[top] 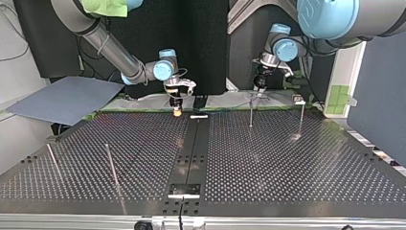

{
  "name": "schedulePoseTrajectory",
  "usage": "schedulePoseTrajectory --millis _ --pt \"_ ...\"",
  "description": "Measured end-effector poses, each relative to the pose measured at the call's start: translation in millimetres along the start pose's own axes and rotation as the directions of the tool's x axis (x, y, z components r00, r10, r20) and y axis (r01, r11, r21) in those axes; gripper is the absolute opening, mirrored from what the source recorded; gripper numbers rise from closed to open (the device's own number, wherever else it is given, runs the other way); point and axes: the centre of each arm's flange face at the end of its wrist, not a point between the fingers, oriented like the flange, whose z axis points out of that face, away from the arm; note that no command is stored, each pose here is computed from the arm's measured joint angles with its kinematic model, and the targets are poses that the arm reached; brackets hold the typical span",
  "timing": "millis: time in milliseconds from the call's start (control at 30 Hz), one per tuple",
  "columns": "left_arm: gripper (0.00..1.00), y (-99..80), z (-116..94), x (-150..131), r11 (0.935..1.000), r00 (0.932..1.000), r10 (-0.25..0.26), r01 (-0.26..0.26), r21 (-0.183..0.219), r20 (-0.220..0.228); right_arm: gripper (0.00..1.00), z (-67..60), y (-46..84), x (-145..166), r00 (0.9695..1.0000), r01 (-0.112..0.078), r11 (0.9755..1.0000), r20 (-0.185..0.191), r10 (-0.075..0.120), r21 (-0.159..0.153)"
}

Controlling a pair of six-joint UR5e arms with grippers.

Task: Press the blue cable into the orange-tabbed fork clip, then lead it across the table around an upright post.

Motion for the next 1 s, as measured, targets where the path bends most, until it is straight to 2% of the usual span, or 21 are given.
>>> schedulePoseTrajectory --millis 367,1000 --pt "1.0 -12.7 -1 2 0.9997 1.0 0.005 -0.005 0.024 0.0 0.0 0.0 0.0 0 1.0 0.0 1.0 0.0 0.0 0.0" --pt "1.0 -13.6 -1 2 0.9997 1.0 -0.006 0.006 0.025 -0.002 0.0 -0.2 0.1 -1 1.0 -0.001 1.0 0.002 0.001 0.0"
